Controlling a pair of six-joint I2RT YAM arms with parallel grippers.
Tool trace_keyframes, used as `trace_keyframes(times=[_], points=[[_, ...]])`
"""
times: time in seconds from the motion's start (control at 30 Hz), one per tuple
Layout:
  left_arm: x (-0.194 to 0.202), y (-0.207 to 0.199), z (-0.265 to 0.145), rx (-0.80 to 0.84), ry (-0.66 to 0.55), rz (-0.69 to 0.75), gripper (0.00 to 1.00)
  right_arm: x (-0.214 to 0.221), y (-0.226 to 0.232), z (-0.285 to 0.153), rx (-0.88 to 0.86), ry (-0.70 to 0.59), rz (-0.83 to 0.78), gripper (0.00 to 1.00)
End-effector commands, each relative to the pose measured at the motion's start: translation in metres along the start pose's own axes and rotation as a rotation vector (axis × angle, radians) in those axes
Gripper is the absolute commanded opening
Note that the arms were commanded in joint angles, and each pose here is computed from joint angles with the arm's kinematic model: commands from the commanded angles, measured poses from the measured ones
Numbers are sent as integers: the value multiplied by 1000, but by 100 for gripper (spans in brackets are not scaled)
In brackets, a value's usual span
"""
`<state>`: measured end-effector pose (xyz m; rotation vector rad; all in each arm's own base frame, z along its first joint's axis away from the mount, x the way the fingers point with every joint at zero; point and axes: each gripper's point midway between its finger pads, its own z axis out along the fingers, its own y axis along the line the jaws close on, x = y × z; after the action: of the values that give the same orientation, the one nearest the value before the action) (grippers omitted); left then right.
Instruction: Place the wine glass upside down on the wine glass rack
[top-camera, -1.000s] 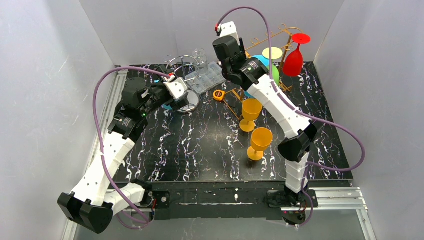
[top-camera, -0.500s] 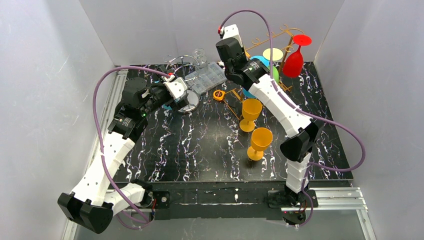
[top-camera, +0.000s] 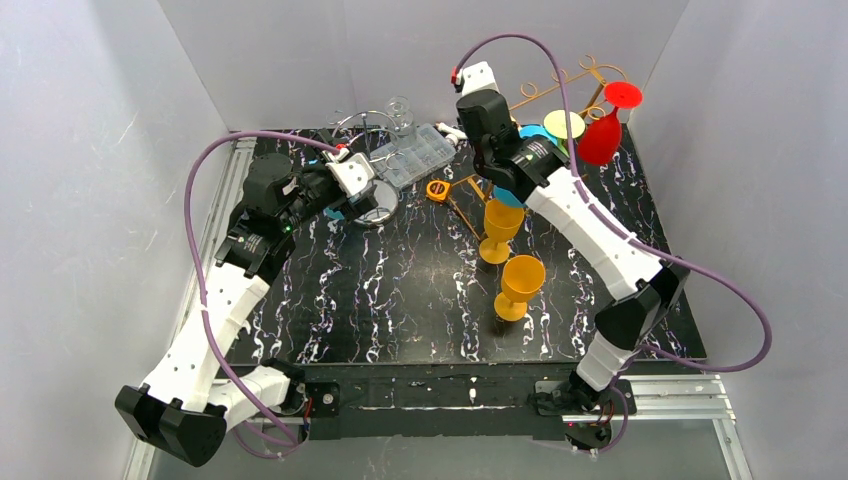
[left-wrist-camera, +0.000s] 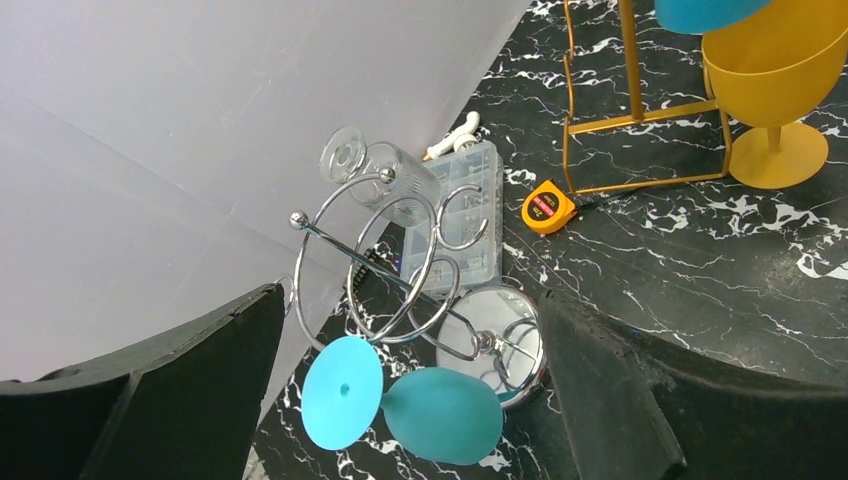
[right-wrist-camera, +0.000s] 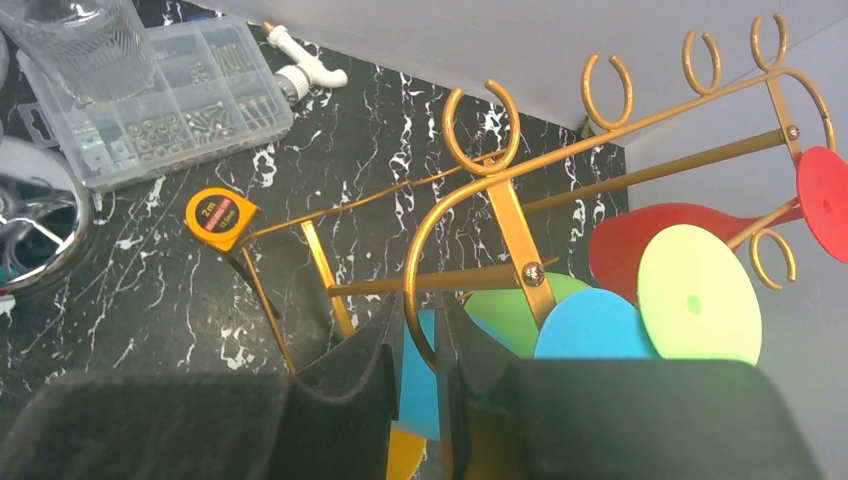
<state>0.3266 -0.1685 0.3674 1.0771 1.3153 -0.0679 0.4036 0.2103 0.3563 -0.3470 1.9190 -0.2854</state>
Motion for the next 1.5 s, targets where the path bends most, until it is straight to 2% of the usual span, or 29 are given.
trace_keyframes(times=[0.0,0.2,0.43,0.57,0.87,1.1,1.33,1.47], points=[[-18,16,-6,-43,-36,13,98,-12,-25,-13,31,-52,22,9],[-19,17,-7,-50,-37,8,98,-14,-35,-17,32,-46,-24,6],[-20,18,-4,-50,-45,-3,98,-23,-35,-3,-52,-47,-66,3],[-20,18,-3,-52,-45,-15,98,-30,-21,10,-125,-54,-92,1],[-15,15,-2,-47,-37,-18,98,-16,19,34,-259,14,-170,1],[-10,13,0,-44,-25,-27,98,-8,22,28,-299,36,-202,1],[-7,13,3,-39,17,-159,98,-8,26,15,-336,27,-209,1],[-11,16,-1,-51,11,-153,98,-7,46,6,-358,43,-209,9]])
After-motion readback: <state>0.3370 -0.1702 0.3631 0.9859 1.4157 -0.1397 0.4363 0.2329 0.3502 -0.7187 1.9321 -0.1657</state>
